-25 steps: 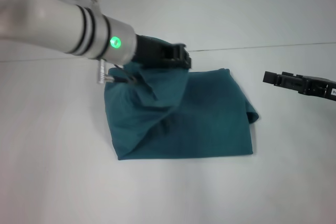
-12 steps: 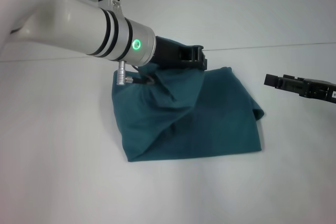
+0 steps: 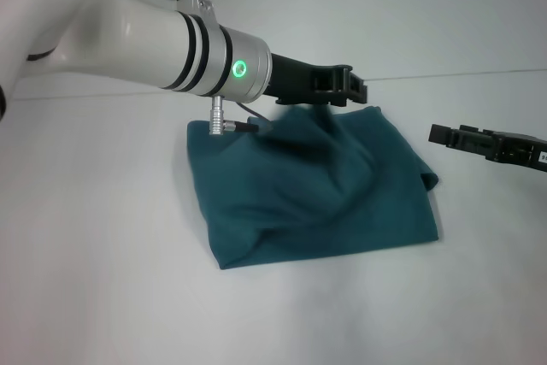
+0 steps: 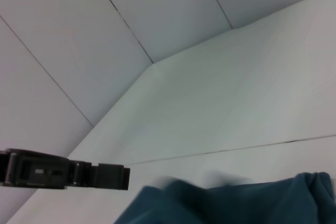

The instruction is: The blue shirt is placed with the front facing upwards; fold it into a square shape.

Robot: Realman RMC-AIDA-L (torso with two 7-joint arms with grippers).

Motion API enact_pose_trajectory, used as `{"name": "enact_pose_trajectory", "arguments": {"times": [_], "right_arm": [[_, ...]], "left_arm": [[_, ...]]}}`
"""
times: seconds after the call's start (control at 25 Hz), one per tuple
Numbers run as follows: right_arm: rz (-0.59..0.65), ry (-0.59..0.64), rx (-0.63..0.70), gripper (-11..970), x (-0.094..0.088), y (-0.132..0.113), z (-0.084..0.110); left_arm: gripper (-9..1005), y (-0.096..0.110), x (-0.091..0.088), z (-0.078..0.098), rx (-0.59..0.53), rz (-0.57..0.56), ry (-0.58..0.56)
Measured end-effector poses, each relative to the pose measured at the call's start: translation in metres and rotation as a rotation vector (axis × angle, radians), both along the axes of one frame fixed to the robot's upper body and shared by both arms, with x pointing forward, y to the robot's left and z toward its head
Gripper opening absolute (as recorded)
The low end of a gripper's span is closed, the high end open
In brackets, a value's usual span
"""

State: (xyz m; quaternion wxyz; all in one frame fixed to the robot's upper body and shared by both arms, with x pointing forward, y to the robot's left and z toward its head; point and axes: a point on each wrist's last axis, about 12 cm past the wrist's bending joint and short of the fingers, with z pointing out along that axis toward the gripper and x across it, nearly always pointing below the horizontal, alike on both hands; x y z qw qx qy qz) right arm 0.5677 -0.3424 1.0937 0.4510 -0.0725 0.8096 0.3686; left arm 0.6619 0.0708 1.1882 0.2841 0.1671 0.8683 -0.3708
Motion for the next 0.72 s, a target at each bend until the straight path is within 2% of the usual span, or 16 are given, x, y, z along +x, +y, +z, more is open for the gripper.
{"name": "enact_pose_trajectory", "arguments": {"times": [0.4,0.56,0.72], "right_arm": [[-0.003,0.007,-0.013,915,0.0,-0.001,-0.002],[-0.004,0.007,-0.015,915,0.001,-0.001,-0.001],[-0.003,0.032,-0.023,916,0.003,-0.002,0.0]], "left_arm": [[545,0.0,-0.002,0.005,-0.051,-0.033,-0.018],[620,0.008,-0.002,0.006,-0.058,-0.024,-0.027],[696,0.029,-0.005,0.003,-0.077,0.0,-0.005]]}}
